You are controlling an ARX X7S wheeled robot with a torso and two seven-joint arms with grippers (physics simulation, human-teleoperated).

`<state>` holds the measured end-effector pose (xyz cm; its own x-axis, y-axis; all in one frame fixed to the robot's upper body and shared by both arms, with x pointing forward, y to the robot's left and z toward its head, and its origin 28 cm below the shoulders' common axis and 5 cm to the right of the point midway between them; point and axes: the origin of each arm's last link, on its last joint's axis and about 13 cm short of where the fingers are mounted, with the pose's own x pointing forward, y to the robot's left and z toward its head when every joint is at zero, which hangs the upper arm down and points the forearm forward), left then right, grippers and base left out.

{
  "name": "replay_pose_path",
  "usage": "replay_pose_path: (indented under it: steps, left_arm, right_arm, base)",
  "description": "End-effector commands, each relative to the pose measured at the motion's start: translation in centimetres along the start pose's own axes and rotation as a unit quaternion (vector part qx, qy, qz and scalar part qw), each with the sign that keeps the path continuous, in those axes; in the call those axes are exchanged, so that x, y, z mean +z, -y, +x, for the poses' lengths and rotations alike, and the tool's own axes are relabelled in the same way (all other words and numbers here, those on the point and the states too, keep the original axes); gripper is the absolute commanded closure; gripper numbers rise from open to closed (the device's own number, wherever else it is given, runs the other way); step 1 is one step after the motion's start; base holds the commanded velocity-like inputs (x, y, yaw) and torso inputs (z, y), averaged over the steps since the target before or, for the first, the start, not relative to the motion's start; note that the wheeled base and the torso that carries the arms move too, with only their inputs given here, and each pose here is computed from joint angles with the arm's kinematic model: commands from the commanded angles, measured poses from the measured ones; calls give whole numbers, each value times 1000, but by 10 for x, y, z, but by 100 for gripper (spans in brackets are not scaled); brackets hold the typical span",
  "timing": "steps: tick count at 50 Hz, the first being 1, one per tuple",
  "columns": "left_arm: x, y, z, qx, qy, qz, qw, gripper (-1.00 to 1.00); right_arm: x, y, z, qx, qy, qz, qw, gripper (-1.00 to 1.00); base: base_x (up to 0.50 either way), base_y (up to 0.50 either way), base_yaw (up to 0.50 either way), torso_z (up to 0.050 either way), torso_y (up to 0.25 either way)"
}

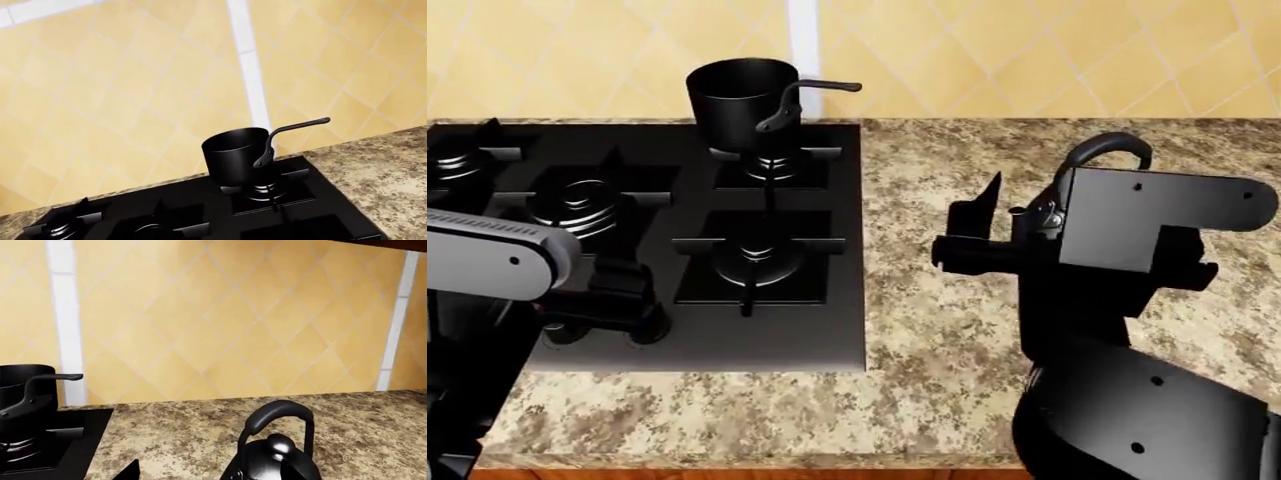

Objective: Pick the kettle from the counter and place it on a stove burner. Then turn the burner on.

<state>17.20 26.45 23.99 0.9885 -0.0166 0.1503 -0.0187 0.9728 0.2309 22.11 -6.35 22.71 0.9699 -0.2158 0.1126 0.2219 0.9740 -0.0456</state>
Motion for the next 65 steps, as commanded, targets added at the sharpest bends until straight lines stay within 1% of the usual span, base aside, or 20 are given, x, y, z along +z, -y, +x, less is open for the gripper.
replay_pose_path:
  steps: [1,7,12,18,21,29,30,32,38,44,45,50,54,65]
  left_arm:
    - [-7,0,3,-3,-6,-5,1000,-100]
    - [-6,1,4,-7,-4,-8,1000,-100]
    - [-7,0,4,-5,-5,-10,1000,-100]
    - [-6,0,5,-5,-4,-10,1000,-100]
    - [-7,-1,4,-4,-5,-11,1000,-100]
    - [-9,-1,4,-6,-7,-13,1000,-100]
    - [-8,-1,3,-6,-7,-14,1000,-100]
    - [-8,-1,3,-5,-6,-16,1000,-100]
    - [-8,-1,4,-6,-6,-15,1000,-100]
    - [-9,-1,4,-6,-7,-15,1000,-100]
    - [-10,-1,4,-5,-8,-15,1000,-100]
    - [-12,-1,5,-6,-10,-15,1000,-100]
    - [-11,0,6,-7,-10,-14,1000,-100]
    - [-12,0,6,-8,-14,-14,1000,-100]
  right_arm:
    - [6,-33,14,-77,4,-16,997,-100]
    - [6,-44,32,-96,7,-38,995,-100]
    - [7,-51,47,-131,-1,-48,990,-100]
    - [8,-53,67,-156,-20,-39,987,-100]
    - [4,-54,75,-165,-25,-48,985,-100]
    - [2,-54,89,-193,-28,-54,979,-100]
    - [-1,-54,91,-200,-30,-68,977,-100]
    - [-2,-54,92,-201,-33,-62,977,-100]
    - [-10,-54,101,-209,-47,-77,974,-100]
    - [-11,-53,116,-218,-65,-73,971,-100]
    - [-12,-54,116,-214,-69,-64,972,-100]
    - [-12,-56,121,-211,-74,-54,973,-100]
    - [-17,-54,132,-224,-86,-56,969,-100]
    - [-25,-46,149,-259,-100,-55,959,-100]
  base:
    - [0,0,0,0,0]
    - [0,0,0,0,0]
    - [0,0,0,0,0]
    - [0,0,0,0,0]
    - [0,0,0,0,0]
    - [0,0,0,0,0]
    - [0,0,0,0,0]
    - [0,0,0,0,0]
    - [0,0,0,0,0]
    - [0,0,0,0,0]
    - [0,0,0,0,0]
    - [0,0,0,0,0]
    - [0,0,0,0,0]
    - [0,0,0,0,0]
